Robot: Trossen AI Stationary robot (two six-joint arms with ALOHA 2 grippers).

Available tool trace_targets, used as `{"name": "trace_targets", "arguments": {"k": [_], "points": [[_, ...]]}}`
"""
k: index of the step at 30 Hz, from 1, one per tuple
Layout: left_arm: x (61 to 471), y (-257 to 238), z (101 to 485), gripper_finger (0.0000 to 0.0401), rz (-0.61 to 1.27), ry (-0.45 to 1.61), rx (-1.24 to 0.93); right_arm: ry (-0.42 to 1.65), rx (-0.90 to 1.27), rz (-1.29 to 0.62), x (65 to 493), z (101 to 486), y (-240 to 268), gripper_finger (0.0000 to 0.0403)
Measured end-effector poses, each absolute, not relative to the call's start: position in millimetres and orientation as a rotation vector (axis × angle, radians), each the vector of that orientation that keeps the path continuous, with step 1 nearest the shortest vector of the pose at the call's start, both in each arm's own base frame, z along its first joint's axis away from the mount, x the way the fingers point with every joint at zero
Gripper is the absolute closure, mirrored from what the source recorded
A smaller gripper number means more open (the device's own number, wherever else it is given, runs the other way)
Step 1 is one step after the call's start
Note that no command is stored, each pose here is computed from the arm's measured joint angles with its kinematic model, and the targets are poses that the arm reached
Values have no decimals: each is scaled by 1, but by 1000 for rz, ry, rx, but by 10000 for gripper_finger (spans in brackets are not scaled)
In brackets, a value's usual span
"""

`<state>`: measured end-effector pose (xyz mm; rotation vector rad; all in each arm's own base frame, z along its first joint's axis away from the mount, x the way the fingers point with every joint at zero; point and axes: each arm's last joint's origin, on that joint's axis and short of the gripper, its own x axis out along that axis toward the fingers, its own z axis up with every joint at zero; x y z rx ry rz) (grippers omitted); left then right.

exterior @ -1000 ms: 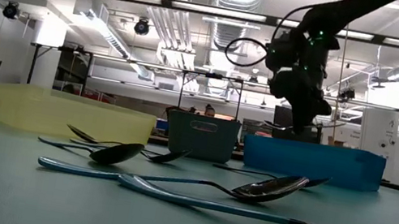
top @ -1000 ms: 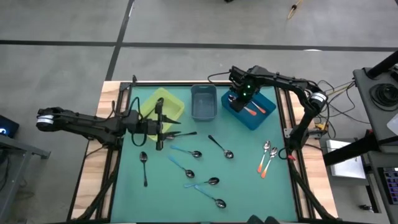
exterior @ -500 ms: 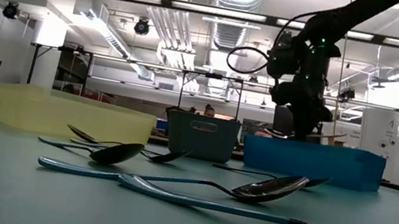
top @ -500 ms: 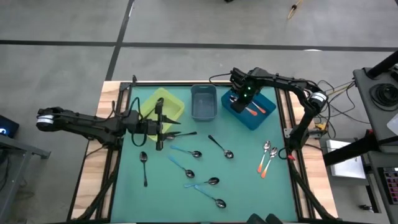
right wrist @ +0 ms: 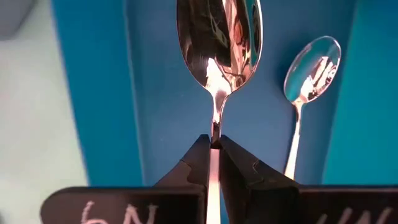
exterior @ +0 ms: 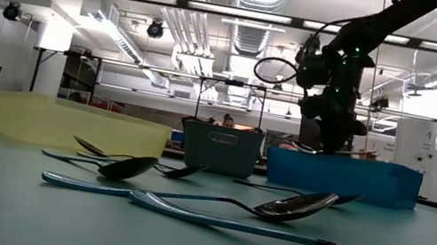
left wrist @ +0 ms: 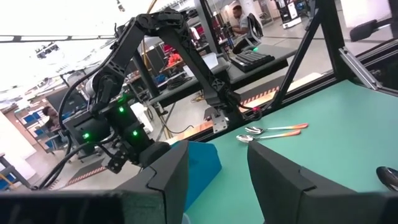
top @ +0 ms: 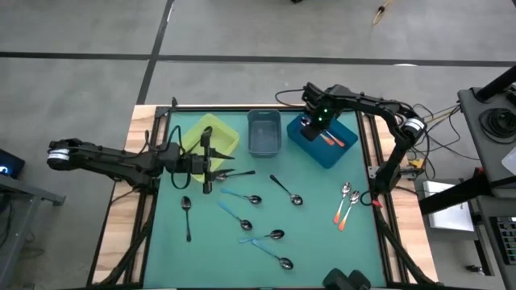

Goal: Sort silverware by color (type)
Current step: Put the orange spoon into the blue bin

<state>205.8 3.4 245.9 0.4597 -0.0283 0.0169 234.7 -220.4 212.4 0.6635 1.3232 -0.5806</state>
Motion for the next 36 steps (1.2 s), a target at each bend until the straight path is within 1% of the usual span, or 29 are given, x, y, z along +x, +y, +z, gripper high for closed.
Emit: {"name": "trace_targets", "arguments": {"k": [9, 14, 18, 22, 36], "points": [[206, 5, 246, 255, 23, -26, 460, 1291, 684, -618, 222, 188, -227, 390], [206, 5, 246, 255, 27, -26, 460, 1302, 683, -626, 217, 174, -223, 390], [206, 6, 246, 255, 29, -22, 460, 1354, 639, -677, 211, 164, -220, 390], [206, 6, 245, 255, 30, -22, 460, 1385, 611, -699, 207, 159, -218, 390], [206, 6, 245, 255, 38, -15, 459, 1339, 592, -709, 209, 153, -219, 390]]}}
